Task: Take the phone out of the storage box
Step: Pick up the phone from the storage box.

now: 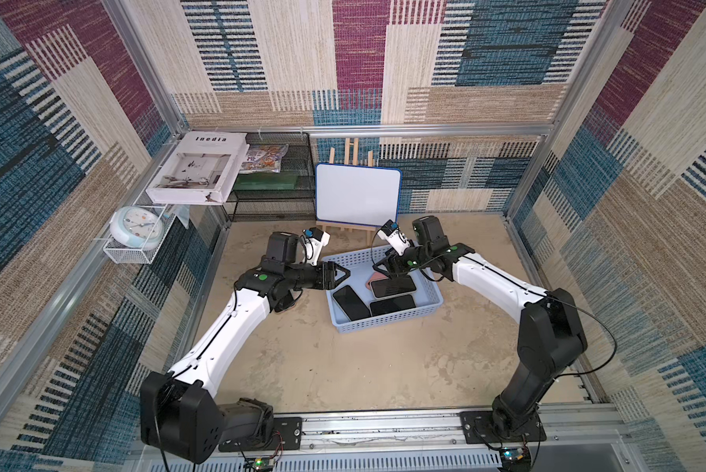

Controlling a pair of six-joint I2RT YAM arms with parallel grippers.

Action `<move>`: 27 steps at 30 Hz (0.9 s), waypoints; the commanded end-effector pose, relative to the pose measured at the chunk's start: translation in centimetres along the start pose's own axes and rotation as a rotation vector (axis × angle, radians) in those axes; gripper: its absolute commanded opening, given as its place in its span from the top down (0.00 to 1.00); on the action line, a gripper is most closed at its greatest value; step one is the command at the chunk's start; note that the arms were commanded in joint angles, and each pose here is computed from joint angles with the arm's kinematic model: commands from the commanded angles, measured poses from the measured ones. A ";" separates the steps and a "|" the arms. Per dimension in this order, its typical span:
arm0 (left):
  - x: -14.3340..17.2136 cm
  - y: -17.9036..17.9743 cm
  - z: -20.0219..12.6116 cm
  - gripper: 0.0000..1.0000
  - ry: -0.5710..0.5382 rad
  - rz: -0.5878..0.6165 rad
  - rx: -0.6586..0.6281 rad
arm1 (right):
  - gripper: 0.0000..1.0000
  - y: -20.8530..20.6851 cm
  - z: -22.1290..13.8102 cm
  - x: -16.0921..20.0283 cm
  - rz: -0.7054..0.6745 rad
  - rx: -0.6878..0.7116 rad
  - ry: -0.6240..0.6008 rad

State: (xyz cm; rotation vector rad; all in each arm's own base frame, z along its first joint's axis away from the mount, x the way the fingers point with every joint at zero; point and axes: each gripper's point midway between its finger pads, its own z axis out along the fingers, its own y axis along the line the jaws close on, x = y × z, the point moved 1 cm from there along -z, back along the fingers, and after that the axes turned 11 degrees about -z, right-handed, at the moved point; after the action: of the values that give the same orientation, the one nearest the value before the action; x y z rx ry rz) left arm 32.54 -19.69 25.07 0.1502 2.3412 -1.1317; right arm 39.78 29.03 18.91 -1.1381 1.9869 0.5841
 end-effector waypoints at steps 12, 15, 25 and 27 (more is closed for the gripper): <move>0.1 1.3 2.2 0.42 0.085 0.005 -0.039 | 0.16 -1.1 2.5 9.1 -0.092 0.058 0.380; 0.2 1.4 2.4 0.42 0.095 0.000 -0.030 | 0.16 -0.4 2.3 9.8 -0.324 0.023 0.340; 0.6 1.7 2.7 0.41 0.116 -0.014 -0.025 | 0.19 0.1 3.3 9.3 -0.648 -0.156 0.282; 0.8 1.8 2.8 0.41 0.121 -0.018 -0.026 | 0.19 0.8 3.5 10.0 -0.657 -0.248 0.282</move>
State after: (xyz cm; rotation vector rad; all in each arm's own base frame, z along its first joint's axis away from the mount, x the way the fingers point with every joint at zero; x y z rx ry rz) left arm 33.81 -20.53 21.99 0.1672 2.4714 -1.1087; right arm 39.44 26.71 9.81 -1.8454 1.7112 0.2113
